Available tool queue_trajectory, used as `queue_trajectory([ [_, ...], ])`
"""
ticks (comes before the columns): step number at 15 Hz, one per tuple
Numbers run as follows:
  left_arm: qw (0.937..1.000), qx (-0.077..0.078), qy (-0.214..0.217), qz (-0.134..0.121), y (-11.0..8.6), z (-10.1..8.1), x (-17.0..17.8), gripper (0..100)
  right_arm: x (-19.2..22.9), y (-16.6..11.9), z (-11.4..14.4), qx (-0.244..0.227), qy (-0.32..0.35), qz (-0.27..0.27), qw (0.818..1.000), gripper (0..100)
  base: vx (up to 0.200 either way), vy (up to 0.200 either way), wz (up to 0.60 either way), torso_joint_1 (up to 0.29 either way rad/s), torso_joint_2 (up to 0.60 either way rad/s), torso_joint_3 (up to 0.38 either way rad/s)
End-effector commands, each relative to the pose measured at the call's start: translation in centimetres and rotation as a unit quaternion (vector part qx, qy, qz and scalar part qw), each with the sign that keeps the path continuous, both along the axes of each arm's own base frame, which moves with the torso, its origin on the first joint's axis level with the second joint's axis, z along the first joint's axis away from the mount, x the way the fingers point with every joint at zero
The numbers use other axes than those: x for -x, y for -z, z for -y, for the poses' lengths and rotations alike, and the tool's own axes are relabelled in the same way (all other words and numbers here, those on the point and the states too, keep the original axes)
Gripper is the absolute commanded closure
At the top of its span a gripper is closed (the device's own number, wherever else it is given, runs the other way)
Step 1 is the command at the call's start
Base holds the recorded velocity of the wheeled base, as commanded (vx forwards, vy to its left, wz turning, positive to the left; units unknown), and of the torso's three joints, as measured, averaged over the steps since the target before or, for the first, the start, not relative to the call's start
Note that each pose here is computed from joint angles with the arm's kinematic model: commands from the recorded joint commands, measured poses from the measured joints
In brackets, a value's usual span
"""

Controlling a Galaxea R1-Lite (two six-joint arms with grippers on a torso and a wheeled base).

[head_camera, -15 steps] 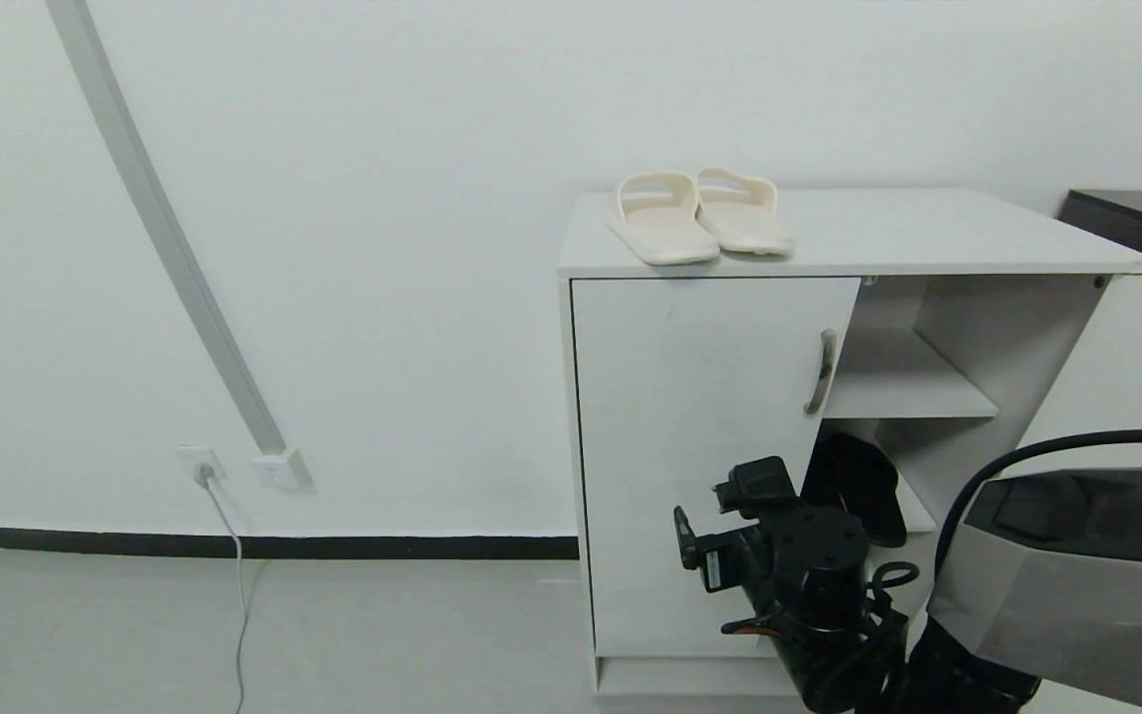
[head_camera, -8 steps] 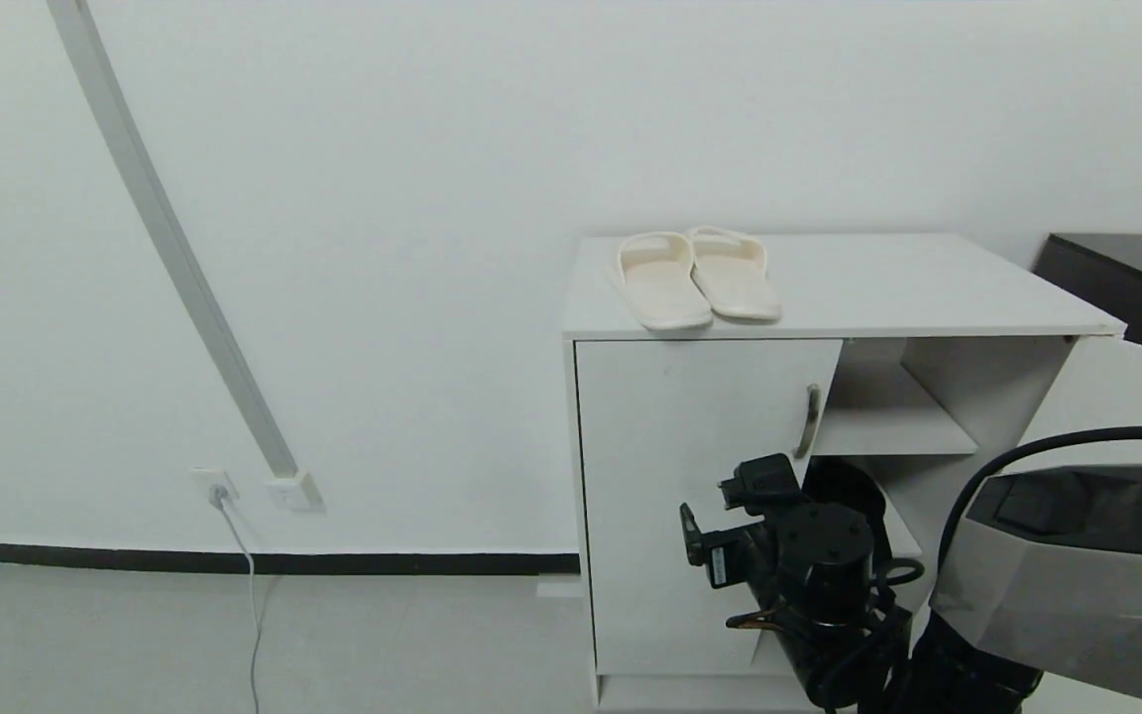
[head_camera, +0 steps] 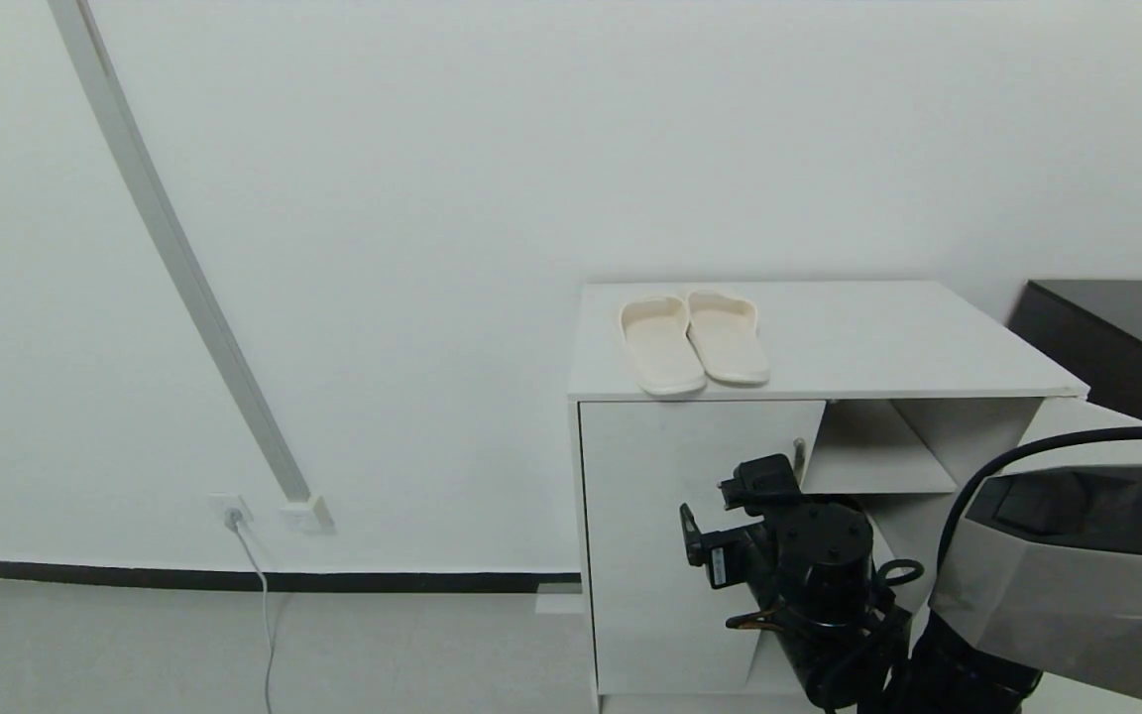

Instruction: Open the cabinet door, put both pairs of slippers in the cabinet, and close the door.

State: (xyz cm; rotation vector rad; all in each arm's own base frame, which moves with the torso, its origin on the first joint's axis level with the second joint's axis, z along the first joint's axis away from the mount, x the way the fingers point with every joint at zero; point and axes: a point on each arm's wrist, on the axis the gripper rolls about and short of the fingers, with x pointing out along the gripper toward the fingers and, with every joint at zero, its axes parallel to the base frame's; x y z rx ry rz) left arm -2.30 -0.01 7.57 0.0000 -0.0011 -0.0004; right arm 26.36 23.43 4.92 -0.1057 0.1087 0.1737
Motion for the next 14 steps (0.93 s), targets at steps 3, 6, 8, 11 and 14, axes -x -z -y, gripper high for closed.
queue_trajectory([
  [3, 1.0000, 0.000, 0.000, -0.001, 0.00, 0.00, -0.01, 100, -0.01, 0.03, -0.04, 0.000, 0.000, 0.000, 1.000, 0, 0.000, 0.000, 0.00, 0.245, -0.57, -0.330],
  [6, 1.0000, 0.000, 0.000, -0.001, 0.00, 0.00, -0.01, 100, -0.01, 0.28, -0.05, 0.002, -0.002, -0.003, 1.000, 0, 0.000, 0.000, 0.00, 0.261, -0.60, -0.334],
  [8, 1.0000, 0.000, 0.000, -0.001, 0.00, 0.00, -0.01, 100, 0.00, 0.23, -0.04, 0.000, -0.003, -0.001, 1.000, 0, 0.000, 0.000, 0.00, 0.215, -0.49, -0.268],
  [11, 1.0000, -0.001, 0.001, -0.001, 0.00, 0.00, -0.01, 100, -0.07, 0.73, 0.06, 0.000, -0.013, 0.005, 1.000, 0, 0.000, 0.000, 0.00, 0.145, -0.31, -0.170],
  [14, 1.0000, -0.004, 0.001, -0.001, 0.04, 0.00, -0.02, 100, -0.62, 0.03, -0.01, 0.000, -0.010, 0.038, 0.999, 0, 0.000, 0.000, 0.00, 0.000, 0.00, 0.000],
])
